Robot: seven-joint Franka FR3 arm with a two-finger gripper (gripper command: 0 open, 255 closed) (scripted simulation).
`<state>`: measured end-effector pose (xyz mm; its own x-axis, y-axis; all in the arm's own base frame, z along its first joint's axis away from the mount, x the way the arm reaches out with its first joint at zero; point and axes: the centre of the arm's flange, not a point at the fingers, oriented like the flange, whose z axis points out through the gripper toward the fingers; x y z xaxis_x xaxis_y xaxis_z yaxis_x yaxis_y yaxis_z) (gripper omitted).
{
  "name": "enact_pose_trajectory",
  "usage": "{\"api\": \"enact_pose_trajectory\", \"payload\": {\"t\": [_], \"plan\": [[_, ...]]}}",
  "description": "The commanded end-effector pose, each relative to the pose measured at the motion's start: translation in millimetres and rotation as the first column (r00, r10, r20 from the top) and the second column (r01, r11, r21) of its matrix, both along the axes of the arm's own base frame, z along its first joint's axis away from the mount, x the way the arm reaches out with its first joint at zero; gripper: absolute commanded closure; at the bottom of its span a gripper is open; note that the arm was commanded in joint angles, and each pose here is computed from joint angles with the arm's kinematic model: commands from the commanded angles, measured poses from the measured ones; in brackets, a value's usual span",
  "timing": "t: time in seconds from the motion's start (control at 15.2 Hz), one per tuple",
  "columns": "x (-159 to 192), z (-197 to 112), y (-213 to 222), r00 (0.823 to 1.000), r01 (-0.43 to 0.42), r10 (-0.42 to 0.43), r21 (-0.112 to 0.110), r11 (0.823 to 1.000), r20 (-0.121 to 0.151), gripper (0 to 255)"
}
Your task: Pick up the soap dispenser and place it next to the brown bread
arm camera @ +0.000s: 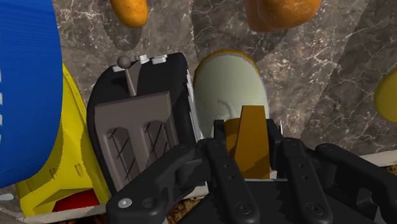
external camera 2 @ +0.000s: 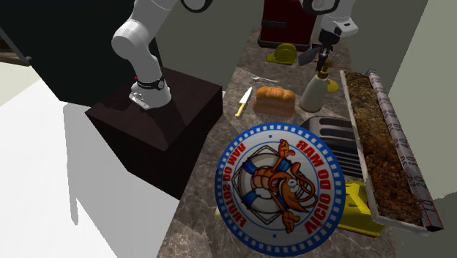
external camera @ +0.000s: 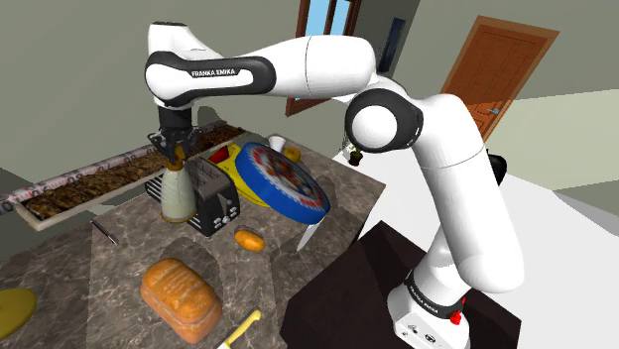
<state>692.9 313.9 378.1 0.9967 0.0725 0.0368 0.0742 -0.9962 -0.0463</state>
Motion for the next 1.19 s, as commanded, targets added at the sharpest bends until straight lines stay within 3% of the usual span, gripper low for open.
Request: {"api": "enact_pose_trajectory", "payload": {"t": [0.0, 1.12], "plan": [[0, -11, 0, 1.0, 0.0, 0.0, 0.0, 1.0, 0.001, 255], [0, -100, 0, 1.0, 0.0, 0.0, 0.0, 1.0, 0.001, 255]]}}
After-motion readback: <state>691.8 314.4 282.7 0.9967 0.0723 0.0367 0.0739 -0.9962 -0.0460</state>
